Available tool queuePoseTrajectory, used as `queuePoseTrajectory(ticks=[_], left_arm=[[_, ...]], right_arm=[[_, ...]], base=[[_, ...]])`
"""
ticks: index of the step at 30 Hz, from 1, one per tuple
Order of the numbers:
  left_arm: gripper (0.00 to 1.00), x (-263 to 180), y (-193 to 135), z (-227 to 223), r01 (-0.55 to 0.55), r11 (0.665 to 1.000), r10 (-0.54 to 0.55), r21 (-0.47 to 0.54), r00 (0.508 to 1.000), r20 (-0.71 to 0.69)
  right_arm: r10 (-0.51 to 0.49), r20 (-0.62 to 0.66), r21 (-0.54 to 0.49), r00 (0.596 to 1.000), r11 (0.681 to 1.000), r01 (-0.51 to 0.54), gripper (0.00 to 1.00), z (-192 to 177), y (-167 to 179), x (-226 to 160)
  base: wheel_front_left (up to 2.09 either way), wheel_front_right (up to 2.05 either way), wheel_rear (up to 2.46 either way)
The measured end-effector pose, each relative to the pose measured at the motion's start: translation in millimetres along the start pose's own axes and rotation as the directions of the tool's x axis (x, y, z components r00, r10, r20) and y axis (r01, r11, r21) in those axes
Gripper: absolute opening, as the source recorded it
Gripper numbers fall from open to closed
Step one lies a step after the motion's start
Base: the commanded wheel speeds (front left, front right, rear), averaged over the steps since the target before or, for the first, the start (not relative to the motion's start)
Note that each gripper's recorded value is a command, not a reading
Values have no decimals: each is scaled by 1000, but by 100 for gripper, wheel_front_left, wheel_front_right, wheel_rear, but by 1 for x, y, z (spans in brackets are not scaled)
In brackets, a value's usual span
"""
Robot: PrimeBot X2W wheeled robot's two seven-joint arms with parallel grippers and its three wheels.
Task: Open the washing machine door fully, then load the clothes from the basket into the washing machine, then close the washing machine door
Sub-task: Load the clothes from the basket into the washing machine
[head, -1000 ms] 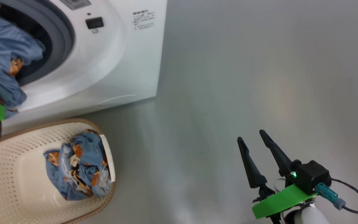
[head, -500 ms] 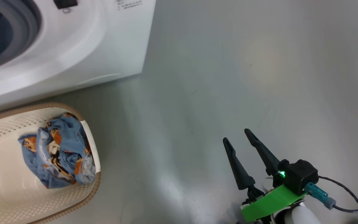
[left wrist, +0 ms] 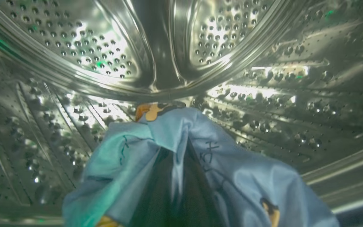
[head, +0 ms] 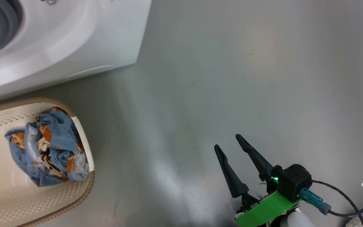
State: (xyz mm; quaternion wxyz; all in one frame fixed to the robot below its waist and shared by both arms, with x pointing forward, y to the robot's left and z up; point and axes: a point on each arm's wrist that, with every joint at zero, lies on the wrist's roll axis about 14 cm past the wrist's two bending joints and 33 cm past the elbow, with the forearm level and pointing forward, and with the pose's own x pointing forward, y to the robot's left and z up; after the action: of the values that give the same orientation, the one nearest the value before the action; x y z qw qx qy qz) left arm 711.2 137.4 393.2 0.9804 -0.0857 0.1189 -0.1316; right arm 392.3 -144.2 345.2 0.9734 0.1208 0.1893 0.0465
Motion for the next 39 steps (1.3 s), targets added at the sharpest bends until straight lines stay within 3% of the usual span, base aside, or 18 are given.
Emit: queuePoseTrajectory(ticks=[4, 15, 16, 17, 39], left_arm=[[0, 7, -6, 30, 29, 998, -38, 59, 987, 156], [0, 6, -24, 88, 86, 989, -126, 123, 918, 376], [40, 5, -24, 88, 83, 989, -125, 126, 917, 379], [100, 3, -22, 86, 78, 989, -121, 127, 918, 377], [100, -41, -15, 68, 57, 996, -77, 73, 945, 318]], right_arm=[[0, -13, 6, 1000, 1000, 0, 100, -5, 0, 0], [-5, -31, 25, 1000, 1000, 5, 100, -11, -1, 2], [-4, -30, 25, 1000, 1000, 5, 100, -11, 0, 2], [-4, -29, 25, 1000, 1000, 4, 100, -11, 0, 2], [41, 33, 15, 999, 999, -41, 100, 8, 8, 21]], base=[[0, 0, 0], [0, 0, 0], [0, 0, 0], [0, 0, 0], [0, 0, 0]])
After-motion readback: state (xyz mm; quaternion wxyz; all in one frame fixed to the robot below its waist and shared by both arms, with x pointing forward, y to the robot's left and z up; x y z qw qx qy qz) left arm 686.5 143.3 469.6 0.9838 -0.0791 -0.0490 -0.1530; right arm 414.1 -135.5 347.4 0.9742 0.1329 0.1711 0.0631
